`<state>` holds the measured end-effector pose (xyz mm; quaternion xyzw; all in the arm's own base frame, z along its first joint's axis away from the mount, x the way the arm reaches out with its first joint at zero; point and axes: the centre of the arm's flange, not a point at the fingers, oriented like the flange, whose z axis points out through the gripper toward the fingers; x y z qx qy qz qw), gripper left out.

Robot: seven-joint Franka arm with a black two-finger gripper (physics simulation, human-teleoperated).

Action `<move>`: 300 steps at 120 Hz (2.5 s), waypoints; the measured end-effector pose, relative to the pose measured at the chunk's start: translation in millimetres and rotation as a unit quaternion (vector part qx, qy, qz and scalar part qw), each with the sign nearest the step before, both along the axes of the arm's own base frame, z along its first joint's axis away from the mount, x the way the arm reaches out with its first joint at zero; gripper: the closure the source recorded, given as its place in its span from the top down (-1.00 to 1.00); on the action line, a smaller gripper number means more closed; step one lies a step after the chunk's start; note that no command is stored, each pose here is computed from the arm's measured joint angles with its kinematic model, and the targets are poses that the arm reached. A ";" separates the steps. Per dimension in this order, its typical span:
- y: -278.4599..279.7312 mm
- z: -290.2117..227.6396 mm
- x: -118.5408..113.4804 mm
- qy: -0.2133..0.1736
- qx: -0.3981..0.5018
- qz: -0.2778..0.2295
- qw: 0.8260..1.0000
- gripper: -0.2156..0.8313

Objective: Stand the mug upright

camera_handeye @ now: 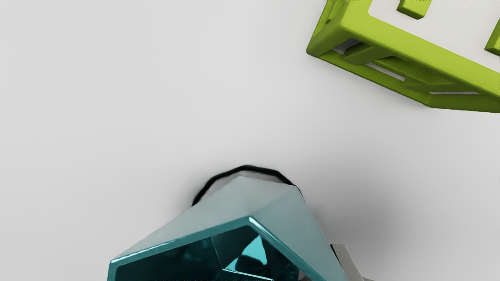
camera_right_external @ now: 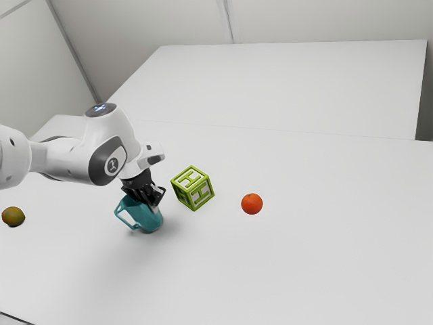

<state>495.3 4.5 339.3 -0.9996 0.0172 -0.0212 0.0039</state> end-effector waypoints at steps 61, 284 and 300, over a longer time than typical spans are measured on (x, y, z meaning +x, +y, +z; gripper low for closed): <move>-5.6 19.0 0.9 -0.020 0.001 -0.002 1.000 -0.09; -49.3 236.0 68.2 0.025 -0.018 -0.033 0.999 0.54; -50.6 256.4 66.5 0.027 -0.014 -0.035 0.999 0.54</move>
